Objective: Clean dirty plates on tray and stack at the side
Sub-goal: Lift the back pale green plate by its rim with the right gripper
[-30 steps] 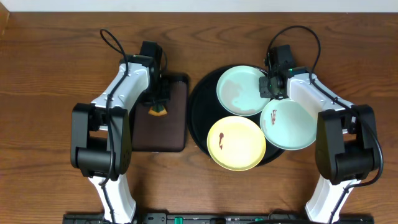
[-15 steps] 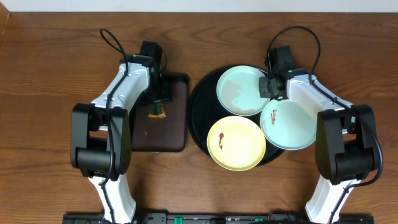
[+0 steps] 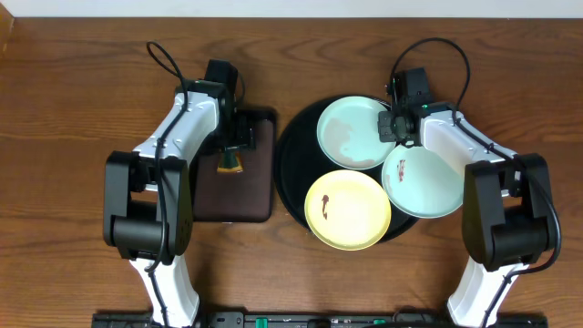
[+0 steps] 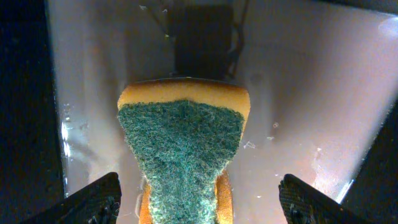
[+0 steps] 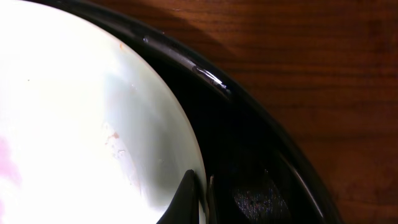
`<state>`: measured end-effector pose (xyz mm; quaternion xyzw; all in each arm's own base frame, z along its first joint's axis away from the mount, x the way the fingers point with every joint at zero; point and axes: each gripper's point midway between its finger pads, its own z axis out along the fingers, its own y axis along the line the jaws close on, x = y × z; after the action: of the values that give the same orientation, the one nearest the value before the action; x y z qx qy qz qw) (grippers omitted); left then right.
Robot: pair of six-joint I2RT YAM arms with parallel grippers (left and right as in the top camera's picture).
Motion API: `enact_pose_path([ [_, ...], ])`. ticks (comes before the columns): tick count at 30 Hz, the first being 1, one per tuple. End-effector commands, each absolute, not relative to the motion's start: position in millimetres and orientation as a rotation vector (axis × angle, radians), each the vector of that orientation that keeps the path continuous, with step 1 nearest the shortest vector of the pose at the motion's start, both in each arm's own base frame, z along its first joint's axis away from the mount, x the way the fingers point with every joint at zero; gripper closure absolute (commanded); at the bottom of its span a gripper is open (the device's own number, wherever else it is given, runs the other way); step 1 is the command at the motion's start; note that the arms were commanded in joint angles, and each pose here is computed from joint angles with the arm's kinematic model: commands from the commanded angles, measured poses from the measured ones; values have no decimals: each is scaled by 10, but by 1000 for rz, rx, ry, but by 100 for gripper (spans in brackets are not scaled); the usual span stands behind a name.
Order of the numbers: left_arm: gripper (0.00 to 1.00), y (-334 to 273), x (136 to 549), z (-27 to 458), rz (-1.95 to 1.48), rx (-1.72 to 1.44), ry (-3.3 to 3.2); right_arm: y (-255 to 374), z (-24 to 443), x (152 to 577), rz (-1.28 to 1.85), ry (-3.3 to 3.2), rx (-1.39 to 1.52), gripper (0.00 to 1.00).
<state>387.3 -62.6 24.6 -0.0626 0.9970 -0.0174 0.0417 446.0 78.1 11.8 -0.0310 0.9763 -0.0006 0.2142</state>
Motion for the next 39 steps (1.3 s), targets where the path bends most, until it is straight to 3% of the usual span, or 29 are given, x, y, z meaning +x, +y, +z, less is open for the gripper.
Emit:
enact_pose_path([
  [1, 18, -604, 3858, 223, -32, -195, 3058, 754, 295, 4519, -45, 2663, -134, 99],
  [15, 17, -604, 3858, 223, -32, -195, 3058, 852, 1617, 4610, -288, 2326, -340, 99],
  [23, 17, -604, 3858, 223, -32, -195, 3058, 979, 2321, 4443, -752, 2079, -421, 99],
  [27, 17, -604, 3858, 223, -32, -195, 3058, 1343, 2647, 4236, -935, 1924, -437, 99],
  [34, 17, -604, 3858, 223, -32, -195, 3058, 1841, 2782, 3923, -960, 1827, -495, 99],
  [39, 17, -604, 3858, 223, -32, -195, 3058, 1821, 2844, 3881, -994, 1809, -455, 99],
])
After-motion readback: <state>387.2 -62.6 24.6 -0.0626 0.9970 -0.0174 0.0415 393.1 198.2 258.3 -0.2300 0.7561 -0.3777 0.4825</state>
